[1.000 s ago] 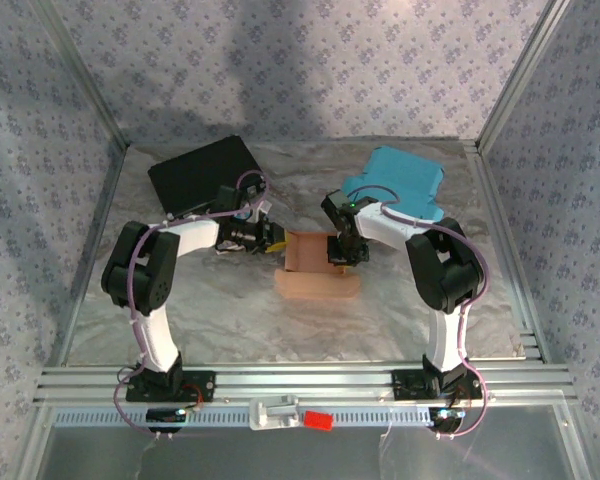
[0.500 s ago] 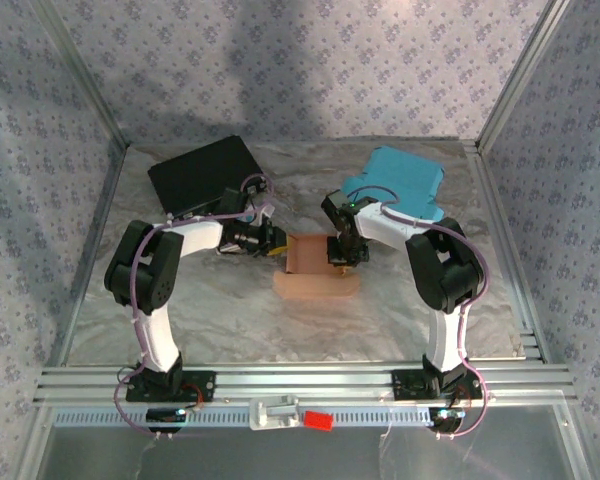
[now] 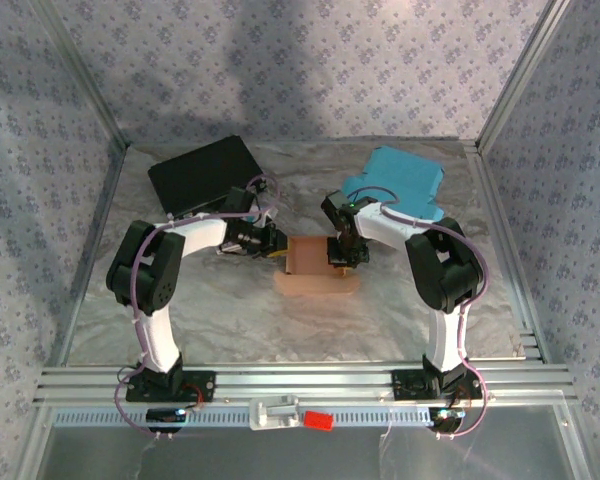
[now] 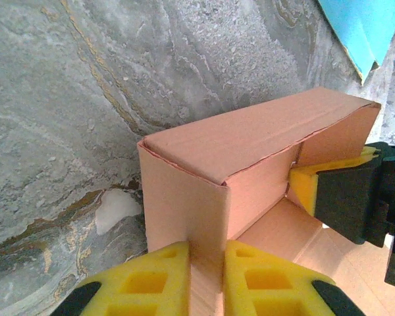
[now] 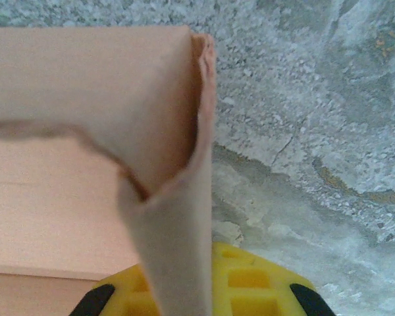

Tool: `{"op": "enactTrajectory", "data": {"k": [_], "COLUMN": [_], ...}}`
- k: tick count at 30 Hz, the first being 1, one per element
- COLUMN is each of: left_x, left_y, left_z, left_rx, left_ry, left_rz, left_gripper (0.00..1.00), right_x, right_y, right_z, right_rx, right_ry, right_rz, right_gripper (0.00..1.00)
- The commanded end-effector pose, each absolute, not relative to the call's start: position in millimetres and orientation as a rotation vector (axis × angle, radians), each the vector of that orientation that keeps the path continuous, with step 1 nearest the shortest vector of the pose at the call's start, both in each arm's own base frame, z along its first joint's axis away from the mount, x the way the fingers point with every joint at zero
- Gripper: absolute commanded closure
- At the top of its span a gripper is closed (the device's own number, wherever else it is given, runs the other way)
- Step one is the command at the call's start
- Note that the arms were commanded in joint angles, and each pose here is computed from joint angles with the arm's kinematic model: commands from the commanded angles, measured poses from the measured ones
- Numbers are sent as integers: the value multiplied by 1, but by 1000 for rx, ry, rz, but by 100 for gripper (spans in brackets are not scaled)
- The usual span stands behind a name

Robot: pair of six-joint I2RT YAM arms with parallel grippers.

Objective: Fold the paper box

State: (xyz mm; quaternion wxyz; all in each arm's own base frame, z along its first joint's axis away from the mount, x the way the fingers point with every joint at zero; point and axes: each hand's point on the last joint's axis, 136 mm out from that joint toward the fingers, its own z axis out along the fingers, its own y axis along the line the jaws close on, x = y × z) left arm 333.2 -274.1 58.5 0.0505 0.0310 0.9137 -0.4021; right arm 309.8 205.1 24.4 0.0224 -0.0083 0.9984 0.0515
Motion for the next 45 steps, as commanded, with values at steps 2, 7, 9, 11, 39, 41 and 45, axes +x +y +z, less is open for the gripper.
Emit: {"op": "enactTrajectory", "data": {"k": [2, 7, 9, 11, 39, 41, 45], "left_x": [311, 310, 310, 310, 310, 313, 314], "left_y": [-272, -269, -267, -267, -274, -278, -286], "left_z": [37, 38, 40, 41, 57, 58, 58], "left_rx": [139, 172, 183, 192, 144, 146, 144], "left_ry": [2918, 2943, 2949, 2958, 2969, 2968, 2963], "left_rz": [-1118, -1006, -960, -923, -157, -184, -267], "left_gripper": [84, 87, 90, 93, 100, 100, 97], "right_x": [311, 311, 312, 313, 317, 316, 316], "right_y": [209, 209, 209, 210, 216, 215, 216], "right_z": [15, 15, 15, 16, 36, 36, 38], "right_rx": [-23, -27, -28, -28, -46, -42, -48], "right_ry": [3105, 3104, 3102, 3099, 3023, 3023, 3018], "right_rz": [147, 142, 142, 142, 65, 64, 70], "right_gripper": [100, 100, 100, 100, 100, 100, 100]}}
